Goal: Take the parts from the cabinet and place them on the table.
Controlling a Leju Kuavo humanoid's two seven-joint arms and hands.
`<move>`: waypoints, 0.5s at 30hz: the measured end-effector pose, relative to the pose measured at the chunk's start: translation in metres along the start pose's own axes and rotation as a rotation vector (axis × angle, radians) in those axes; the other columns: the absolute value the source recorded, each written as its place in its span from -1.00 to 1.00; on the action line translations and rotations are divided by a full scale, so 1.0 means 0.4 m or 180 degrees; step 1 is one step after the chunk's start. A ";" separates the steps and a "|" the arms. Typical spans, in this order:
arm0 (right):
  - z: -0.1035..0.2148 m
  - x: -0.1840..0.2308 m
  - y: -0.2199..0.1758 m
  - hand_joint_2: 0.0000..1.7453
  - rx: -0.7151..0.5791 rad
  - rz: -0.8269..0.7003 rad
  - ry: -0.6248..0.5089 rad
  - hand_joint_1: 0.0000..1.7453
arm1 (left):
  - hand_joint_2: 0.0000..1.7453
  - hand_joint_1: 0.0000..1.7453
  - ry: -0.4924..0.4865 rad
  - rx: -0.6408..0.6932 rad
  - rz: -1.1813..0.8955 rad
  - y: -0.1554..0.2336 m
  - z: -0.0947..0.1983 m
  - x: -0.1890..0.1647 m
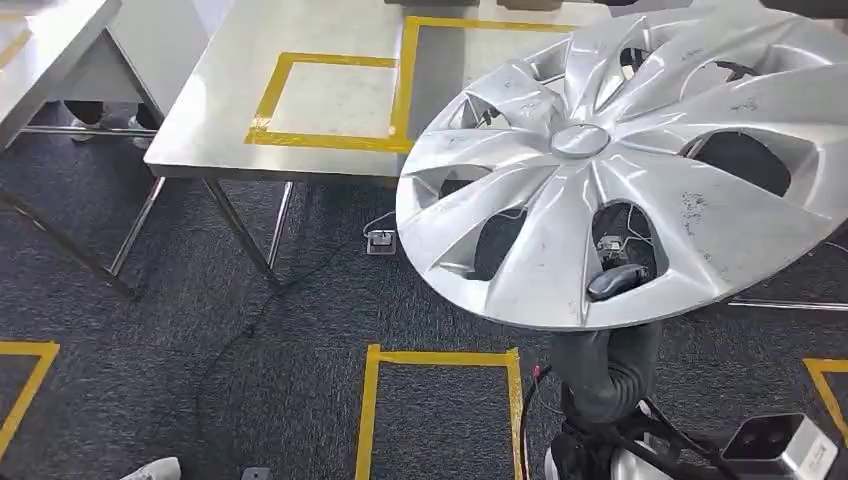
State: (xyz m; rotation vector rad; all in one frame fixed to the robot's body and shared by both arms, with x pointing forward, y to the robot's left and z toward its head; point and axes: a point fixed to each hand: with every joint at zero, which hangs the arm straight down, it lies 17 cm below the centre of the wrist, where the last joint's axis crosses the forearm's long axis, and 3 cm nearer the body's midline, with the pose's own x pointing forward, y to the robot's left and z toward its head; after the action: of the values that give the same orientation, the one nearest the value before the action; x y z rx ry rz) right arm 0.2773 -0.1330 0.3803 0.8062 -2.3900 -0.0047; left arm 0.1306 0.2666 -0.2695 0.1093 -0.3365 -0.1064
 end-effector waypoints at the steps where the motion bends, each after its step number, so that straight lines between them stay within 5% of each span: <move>1: 0.000 0.000 0.000 1.00 0.0000 0.0000 0.0000 1.00 | 1.00 -1.00 0.0000 0.0000 0.0000 0.000 0.000 0.000; 15: 0.000 0.000 0.000 1.00 -0.0001 -0.0001 0.0000 1.00 | 1.00 -1.00 0.0002 -0.0001 0.0001 0.000 0.000 0.000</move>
State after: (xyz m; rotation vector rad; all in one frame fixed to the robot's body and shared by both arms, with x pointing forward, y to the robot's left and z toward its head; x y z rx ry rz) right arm 0.2773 -0.1330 0.3803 0.8065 -2.3898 -0.0050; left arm 0.1305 0.2667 -0.2696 0.1089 -0.3360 -0.1061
